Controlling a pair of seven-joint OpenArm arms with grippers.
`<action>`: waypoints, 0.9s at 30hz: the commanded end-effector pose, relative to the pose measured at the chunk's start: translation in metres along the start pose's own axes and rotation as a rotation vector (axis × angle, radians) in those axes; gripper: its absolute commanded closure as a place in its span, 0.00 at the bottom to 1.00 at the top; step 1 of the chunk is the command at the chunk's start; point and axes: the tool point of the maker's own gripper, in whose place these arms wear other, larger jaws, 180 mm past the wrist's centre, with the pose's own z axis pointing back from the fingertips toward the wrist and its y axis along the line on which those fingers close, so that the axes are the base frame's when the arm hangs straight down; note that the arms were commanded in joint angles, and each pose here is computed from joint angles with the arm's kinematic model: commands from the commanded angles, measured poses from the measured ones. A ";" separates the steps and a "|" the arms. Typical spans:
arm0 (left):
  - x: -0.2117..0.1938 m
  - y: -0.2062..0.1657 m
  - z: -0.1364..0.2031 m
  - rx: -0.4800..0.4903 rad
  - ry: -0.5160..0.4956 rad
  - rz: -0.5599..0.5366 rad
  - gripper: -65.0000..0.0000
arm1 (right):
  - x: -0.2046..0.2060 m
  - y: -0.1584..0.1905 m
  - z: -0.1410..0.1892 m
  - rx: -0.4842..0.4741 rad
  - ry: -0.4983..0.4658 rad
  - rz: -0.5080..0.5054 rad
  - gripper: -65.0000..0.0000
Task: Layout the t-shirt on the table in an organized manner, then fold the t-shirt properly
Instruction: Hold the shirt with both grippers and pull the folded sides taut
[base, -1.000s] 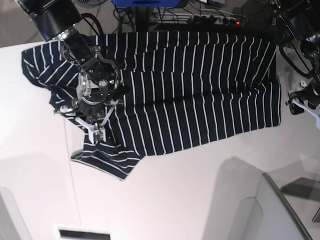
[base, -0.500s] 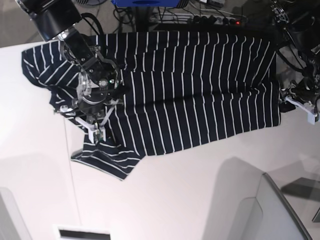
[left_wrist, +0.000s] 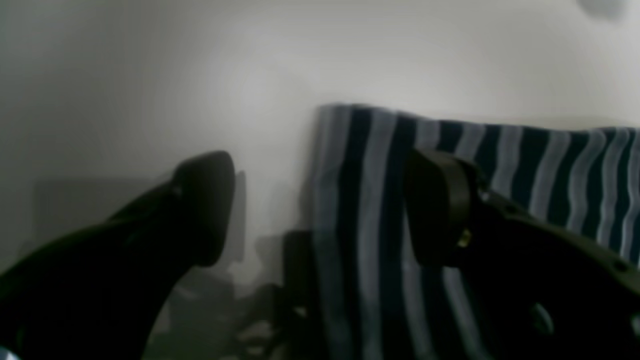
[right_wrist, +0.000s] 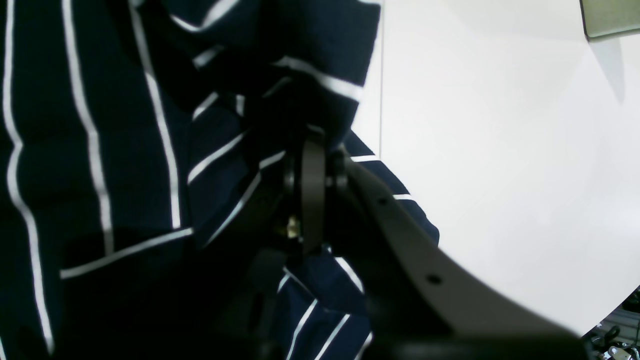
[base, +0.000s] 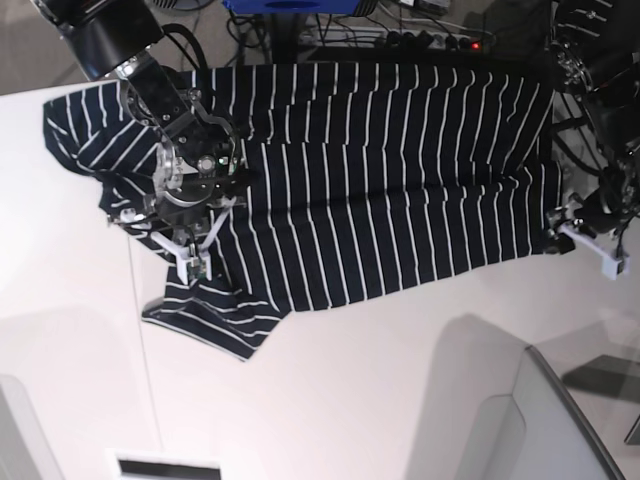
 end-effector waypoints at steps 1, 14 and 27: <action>0.021 0.005 0.003 0.007 -0.057 -0.015 0.22 | 0.019 -0.007 0.001 -0.022 -0.058 -0.008 1.00; 0.004 0.026 -0.004 0.085 -0.056 0.064 0.22 | 0.016 -0.016 -0.003 -0.039 -0.058 0.006 1.00; -0.002 0.001 -0.016 0.042 -0.046 0.073 0.23 | 0.020 -0.015 -0.003 -0.038 -0.063 0.001 1.00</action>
